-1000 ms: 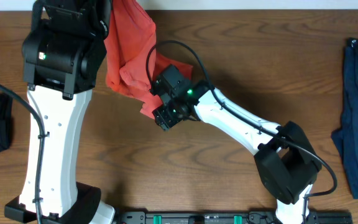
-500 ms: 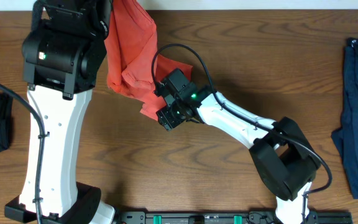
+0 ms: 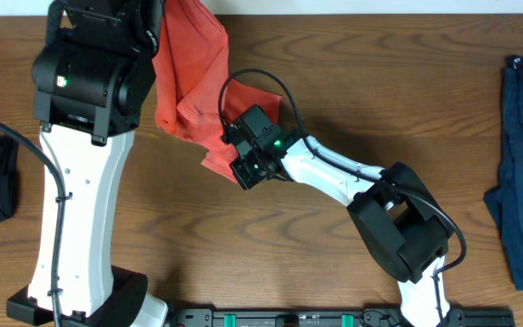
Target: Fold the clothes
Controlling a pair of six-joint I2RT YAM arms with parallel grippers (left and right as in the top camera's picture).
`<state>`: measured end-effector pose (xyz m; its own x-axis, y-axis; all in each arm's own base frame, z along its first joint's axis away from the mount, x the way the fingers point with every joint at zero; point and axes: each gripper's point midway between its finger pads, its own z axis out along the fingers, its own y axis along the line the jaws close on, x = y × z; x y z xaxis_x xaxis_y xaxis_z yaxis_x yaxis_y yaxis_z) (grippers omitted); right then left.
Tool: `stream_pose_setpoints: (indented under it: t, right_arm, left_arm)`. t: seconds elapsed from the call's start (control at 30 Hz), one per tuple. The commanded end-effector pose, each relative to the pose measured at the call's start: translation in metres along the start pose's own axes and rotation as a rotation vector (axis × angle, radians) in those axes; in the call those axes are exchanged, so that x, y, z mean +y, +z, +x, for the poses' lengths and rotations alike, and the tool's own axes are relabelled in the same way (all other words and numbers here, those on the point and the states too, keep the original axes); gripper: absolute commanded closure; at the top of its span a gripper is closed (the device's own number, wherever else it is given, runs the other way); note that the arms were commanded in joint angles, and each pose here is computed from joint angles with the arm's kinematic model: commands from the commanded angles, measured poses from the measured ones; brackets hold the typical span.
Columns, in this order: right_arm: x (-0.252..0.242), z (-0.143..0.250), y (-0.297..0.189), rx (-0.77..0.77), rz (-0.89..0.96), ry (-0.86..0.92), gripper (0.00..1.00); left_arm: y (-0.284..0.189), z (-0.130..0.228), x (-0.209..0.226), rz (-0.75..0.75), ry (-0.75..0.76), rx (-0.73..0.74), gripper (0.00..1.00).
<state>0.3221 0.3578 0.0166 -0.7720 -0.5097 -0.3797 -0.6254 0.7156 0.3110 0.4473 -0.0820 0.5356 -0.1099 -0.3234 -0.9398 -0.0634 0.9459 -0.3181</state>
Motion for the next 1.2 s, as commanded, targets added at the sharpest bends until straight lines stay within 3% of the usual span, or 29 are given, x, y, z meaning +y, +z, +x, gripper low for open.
stream_pose_setpoints:
  t: [0.0,0.3,0.77,0.9,1.17]
  right_arm:
    - [-0.009,-0.002,0.003,-0.009,0.016,0.025,0.99]
    - [-0.076,-0.014,-0.042,-0.061,0.14,0.155,0.99]
    - [-0.221,-0.017,-0.26,-0.414,0.347,0.467,0.99]
    - [-0.235,-0.005,-0.32,-0.515,0.411,0.478,0.99]
    - [-0.244,0.018,-0.396,-0.654,0.519,0.522,0.99]
  left_arm:
    - [-0.018,-0.025,0.002,0.005,-0.001,-0.066,0.94]
    - [-0.02,-0.02,0.005,-0.006,0.009,-0.038,0.94]
    - [-0.015,0.008,0.012,-0.036,0.044,0.063,0.94]
    - [-0.01,0.031,0.014,-0.039,0.056,0.147,0.94]
    - [0.012,0.1,0.023,-0.08,0.087,0.379,0.94]
